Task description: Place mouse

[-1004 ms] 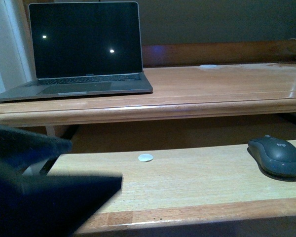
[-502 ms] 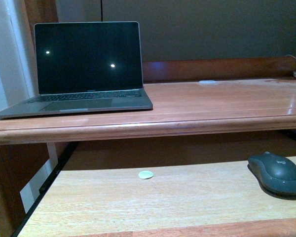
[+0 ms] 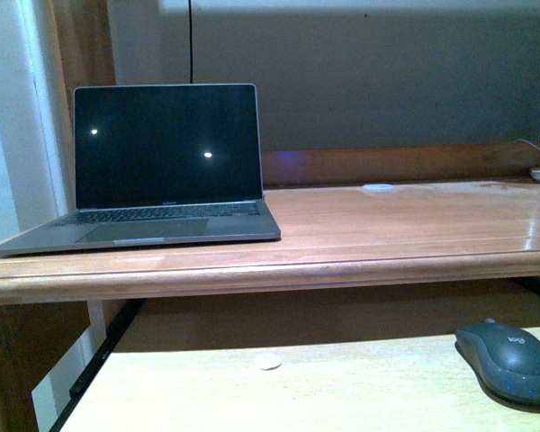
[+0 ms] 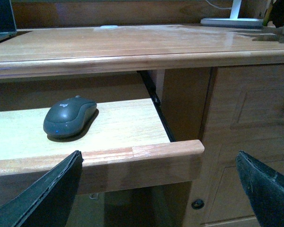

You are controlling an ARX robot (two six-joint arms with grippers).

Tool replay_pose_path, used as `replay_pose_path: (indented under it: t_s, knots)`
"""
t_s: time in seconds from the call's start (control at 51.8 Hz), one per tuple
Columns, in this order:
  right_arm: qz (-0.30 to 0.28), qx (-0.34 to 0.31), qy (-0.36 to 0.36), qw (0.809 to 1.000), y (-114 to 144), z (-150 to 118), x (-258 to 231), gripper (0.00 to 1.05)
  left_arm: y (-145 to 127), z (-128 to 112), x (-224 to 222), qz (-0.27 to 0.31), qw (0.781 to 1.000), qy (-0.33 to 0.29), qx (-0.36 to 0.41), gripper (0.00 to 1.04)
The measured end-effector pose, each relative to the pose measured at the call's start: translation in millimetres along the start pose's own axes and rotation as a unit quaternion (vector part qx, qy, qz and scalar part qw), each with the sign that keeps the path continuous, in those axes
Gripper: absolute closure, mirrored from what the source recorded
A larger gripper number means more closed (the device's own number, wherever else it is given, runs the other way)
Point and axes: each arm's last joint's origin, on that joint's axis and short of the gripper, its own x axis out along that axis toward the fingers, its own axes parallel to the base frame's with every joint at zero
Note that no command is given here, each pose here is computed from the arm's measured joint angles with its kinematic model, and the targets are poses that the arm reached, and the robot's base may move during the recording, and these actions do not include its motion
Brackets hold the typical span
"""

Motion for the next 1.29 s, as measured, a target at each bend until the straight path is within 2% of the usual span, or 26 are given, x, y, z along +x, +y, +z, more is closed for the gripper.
replay_pose_path:
  t_s: [0.193, 0.29, 0.347, 0.444, 0.56, 0.734, 0.83, 0.907, 0.927, 1.023, 1.293]
  knots:
    - [0.002, 0.001, 0.001, 1.000, 0.0, -0.1, 0.0, 0.07, 0.2, -6.2, -0.1, -0.001, 1.000, -0.001, 0.002, 1.02]
    - [0.068, 0.045, 0.056, 0.995, 1.6, -0.7, 5.1, 0.07, 0.2, -9.0, -0.1, -0.001, 1.000, 0.000, 0.002, 1.02]
    - [0.073, 0.056, 0.063, 0.994, 2.0, 2.2, 10.8, 0.07, 0.2, -9.3, -0.2, -0.002, 1.000, -0.001, 0.002, 1.02]
    - [0.066, 0.063, 0.053, 0.994, 2.5, 11.9, 20.8, 0.07, 0.3, -11.5, -0.3, -0.001, 1.000, -0.002, 0.002, 1.02]
    - [0.061, 0.059, 0.022, 0.996, 7.2, 36.0, 38.5, 0.07, 0.4, -22.4, 0.0, -0.001, 1.000, 0.000, 0.002, 1.02]
    - [0.082, 0.045, 0.014, 0.995, 29.8, 63.0, 69.0, 0.07, 0.4, -22.3, -0.2, -0.001, 1.000, -0.002, 0.002, 1.02]
    - [0.099, 0.031, 0.035, 0.994, 48.8, 66.7, 82.0, 0.07, 0.4, -22.3, -0.2, -0.001, 1.000, -0.002, 0.002, 1.02]
    - [0.109, 0.002, 0.053, 0.993, 68.1, 59.6, 87.9, 0.07, 0.4, -22.3, -0.2, -0.001, 1.000, -0.002, 0.002, 1.02]
    - [0.111, -0.004, 0.054, 0.992, 72.1, 58.3, 88.4, 0.07, 0.4, -22.3, -0.2, -0.001, 1.000, -0.002, 0.002, 1.01]
    - [0.113, -0.043, 0.052, 0.991, 94.7, 50.7, 93.1, 0.07, 0.4, -22.3, -0.2, -0.001, 1.000, -0.002, 0.002, 0.79]
    - [0.085, -0.083, 0.102, 0.988, 120.9, 31.8, 122.6, 0.07, 0.4, -22.3, -0.2, -0.001, 1.000, -0.002, 0.002, 0.30]
